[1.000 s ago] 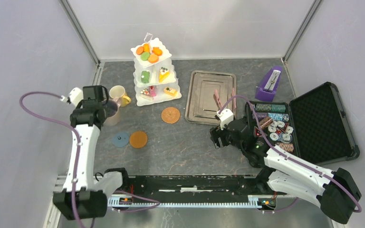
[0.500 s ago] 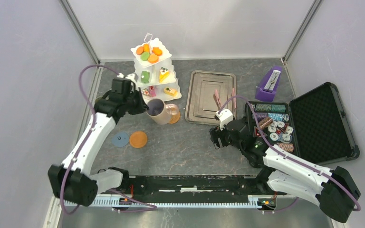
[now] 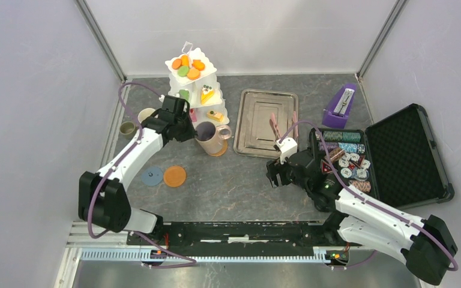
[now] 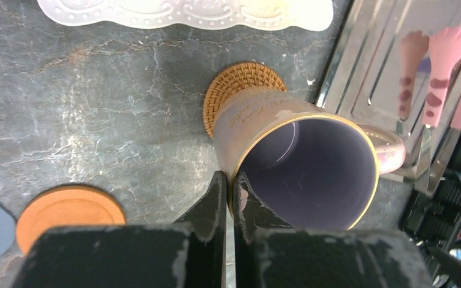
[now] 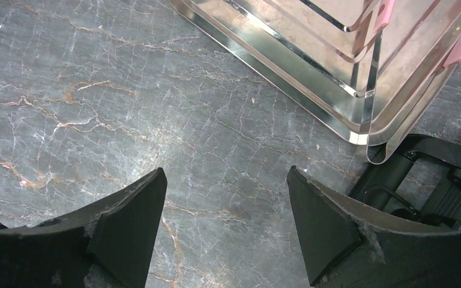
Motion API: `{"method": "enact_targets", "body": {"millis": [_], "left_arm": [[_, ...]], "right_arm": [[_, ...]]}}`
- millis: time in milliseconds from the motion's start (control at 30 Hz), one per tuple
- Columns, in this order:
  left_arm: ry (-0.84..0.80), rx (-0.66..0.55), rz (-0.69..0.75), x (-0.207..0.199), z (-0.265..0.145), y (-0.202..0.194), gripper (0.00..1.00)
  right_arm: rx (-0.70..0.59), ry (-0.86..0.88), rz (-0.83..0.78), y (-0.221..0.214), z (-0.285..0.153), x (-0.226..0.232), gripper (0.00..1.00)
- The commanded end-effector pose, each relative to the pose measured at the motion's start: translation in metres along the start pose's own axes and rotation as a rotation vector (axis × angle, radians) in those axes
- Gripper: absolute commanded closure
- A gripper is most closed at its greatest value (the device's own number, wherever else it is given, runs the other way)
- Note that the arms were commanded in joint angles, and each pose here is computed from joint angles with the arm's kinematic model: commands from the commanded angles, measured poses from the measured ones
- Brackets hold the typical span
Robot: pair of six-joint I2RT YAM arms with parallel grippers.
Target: Serve the afternoon tea
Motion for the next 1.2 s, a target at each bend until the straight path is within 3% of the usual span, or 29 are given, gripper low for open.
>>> {"method": "enact_targets", "body": {"millis": [0,267,833,1167], "left_arm": [[-0.107,-0.1,-0.122,-0.042,0.006,0.023,0.98],[-0.029,-0.17,-0.047,-0.055,0.012,0.021,0.98],[0.037,-0.148,0.044,-0.053,0.024,0.01,0.97],[0.037,-0.14,0.067,-0.057,0.009,0.015,0.54]], "right_arm": [[-0.036,-0.021,0.019,0.011,-0.003,-0.003,0.19],[-0.033,-0.024,0.025,0.011,-0.002,-0.003,0.19],[-0.026,-0.026,0.022,0.008,-0.001,-0.003,0.19],[-0.027,-0.026,0.024,0.007,-0.003,-0.003,0.19]]}}
Point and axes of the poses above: each gripper's point midway between its finger pads, its own z axis out along the fingers, its own x axis along the line the jaws close on, y = z × x, the point moved 6 cm from there along -z, back along the fingers, and after that the axes turned 13 degrees about -z, right-handed, at the moved point
